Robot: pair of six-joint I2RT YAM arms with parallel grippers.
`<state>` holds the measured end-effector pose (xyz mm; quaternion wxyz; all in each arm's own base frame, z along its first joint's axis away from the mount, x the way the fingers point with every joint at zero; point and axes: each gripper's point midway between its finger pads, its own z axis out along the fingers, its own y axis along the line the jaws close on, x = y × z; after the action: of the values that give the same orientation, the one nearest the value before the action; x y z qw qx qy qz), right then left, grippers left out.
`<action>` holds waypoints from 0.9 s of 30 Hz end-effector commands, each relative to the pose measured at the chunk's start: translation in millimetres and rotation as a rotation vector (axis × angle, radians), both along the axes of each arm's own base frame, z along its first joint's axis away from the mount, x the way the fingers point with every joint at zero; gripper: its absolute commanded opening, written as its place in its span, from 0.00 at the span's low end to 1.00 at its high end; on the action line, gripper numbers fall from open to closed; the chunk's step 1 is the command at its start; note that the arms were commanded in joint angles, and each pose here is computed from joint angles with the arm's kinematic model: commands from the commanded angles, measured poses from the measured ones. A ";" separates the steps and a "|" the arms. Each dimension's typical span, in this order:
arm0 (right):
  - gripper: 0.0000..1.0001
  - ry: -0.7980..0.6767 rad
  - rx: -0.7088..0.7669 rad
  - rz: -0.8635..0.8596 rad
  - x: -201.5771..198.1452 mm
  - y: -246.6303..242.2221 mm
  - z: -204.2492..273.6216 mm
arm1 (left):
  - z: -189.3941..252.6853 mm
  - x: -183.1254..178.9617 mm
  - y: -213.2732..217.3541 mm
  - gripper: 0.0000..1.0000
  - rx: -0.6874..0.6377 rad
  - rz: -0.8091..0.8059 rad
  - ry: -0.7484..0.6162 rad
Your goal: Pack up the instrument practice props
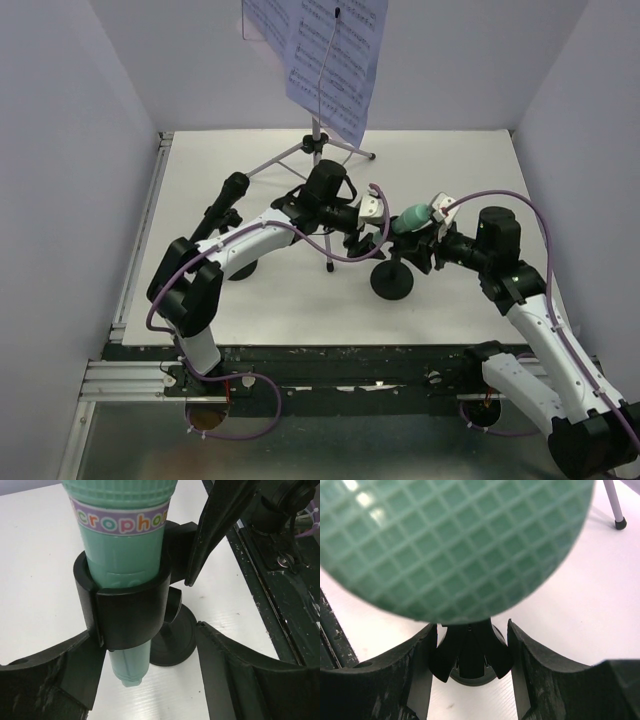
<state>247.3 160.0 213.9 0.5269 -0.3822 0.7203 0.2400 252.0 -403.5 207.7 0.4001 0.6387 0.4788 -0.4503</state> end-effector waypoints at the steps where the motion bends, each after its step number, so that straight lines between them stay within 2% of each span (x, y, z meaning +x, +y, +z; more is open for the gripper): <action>1: 0.01 -0.005 0.006 0.021 -3.2 3.1 12.2 | -6.9 -17.2 -2.6 0.76 -0.030 -0.074 0.068; 8: 0.01 0.001 -0.014 0.015 -5.9 -0.1 11.6 | -18.3 -2.1 -10.8 0.55 -0.061 0.026 0.083; 10: 0.00 0.007 -0.017 0.016 -6.7 -0.2 10.7 | -22.1 1.8 -12.0 0.43 -0.058 0.039 0.087; 12: 0.02 0.013 -0.023 0.011 -7.3 -1.6 8.9 | -22.8 3.5 -13.1 0.26 -0.055 0.043 0.092; 13: 0.14 0.011 -0.029 0.004 -7.1 -3.1 8.9 | -22.4 3.3 -13.3 0.19 -0.055 0.045 0.099; 15: 0.49 0.010 -0.041 -0.039 -5.8 -9.5 8.1 | -22.2 3.0 -13.2 0.06 -0.055 0.053 0.113; 16: 0.69 -0.001 -0.050 -0.058 -5.6 -13.1 8.7 | -20.7 2.3 -12.6 0.01 -0.058 0.059 0.123; 17: 0.86 -0.019 -0.056 -0.072 -6.1 -16.4 9.5 | -22.6 1.7 -11.7 0.00 -0.057 0.069 0.134; 18: 0.92 -0.034 -0.062 -0.079 -7.6 -18.9 9.4 | -23.1 0.9 -10.8 0.00 -0.060 0.079 0.145; 20: 0.96 -0.047 -0.073 -0.084 -12.1 -22.1 8.3 | -25.7 -0.7 -8.0 0.00 -0.062 0.102 0.162; 27: 0.95 -0.018 -0.045 -0.030 -26.2 -16.7 -2.5 | -28.9 -2.9 0.0 0.00 -0.079 0.163 0.215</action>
<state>228.6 142.2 234.4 0.5582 -0.3804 0.7107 0.1964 257.8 -411.7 198.2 0.4449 0.5669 0.4988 -0.4816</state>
